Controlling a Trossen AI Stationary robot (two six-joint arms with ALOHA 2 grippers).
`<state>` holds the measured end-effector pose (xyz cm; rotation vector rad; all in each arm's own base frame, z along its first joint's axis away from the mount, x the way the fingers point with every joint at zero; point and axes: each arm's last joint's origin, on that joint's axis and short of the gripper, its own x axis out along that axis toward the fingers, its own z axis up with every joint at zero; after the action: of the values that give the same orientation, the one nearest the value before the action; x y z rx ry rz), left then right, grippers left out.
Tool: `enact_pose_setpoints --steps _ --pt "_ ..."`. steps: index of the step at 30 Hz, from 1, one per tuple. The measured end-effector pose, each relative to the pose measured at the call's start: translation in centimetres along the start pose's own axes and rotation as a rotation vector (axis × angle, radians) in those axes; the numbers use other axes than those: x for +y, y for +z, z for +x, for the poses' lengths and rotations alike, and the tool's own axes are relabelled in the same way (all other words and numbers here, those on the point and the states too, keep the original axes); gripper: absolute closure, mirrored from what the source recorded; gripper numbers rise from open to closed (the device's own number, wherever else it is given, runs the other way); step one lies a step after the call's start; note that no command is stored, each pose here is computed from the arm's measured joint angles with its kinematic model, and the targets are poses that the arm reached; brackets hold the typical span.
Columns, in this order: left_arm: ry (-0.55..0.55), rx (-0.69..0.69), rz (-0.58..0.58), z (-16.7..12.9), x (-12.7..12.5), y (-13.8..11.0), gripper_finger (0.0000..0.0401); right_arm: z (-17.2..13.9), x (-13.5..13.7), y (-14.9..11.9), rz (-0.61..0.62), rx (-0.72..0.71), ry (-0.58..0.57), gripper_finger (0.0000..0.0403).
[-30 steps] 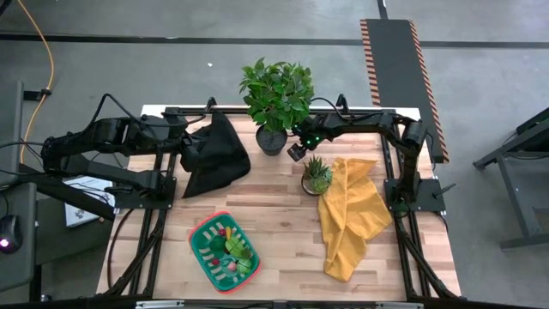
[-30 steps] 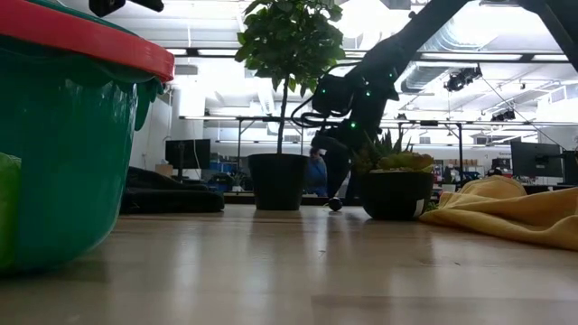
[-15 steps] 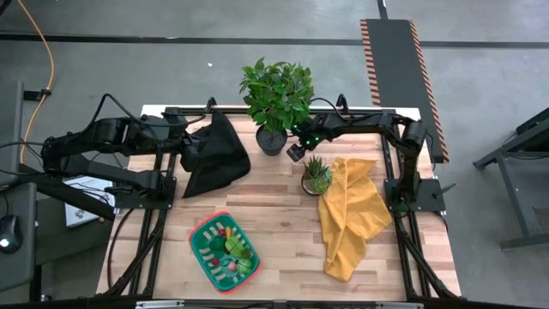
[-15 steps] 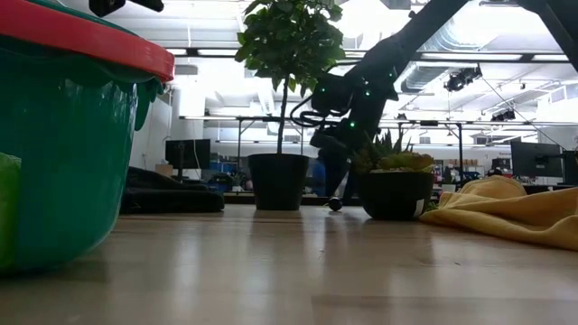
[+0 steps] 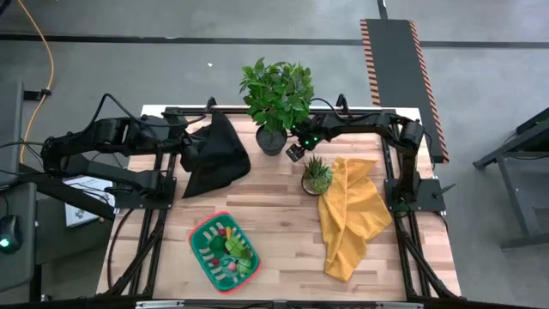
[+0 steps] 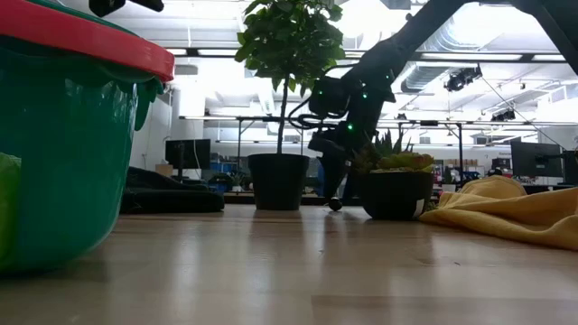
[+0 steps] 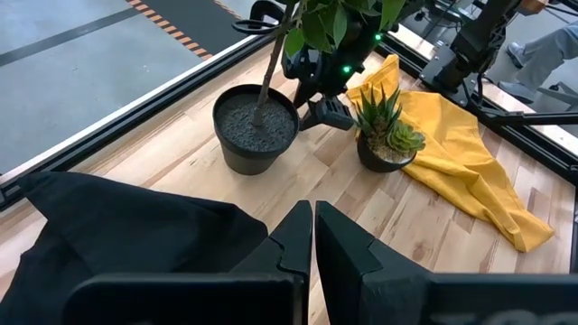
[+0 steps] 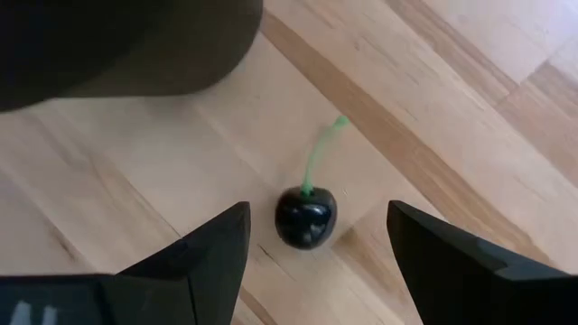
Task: Pick and placing Produce into tupperware
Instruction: Put the black cherry into the blue basket
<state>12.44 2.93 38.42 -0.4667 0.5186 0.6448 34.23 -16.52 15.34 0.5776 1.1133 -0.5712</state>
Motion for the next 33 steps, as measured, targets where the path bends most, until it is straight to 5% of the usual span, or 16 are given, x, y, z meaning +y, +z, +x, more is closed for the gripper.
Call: enact_pose_setpoints --steps 33 --pt "0.0 0.0 0.001 0.0 0.0 0.0 0.0393 0.76 -0.78 -0.07 0.057 0.011 -0.064 0.0208"
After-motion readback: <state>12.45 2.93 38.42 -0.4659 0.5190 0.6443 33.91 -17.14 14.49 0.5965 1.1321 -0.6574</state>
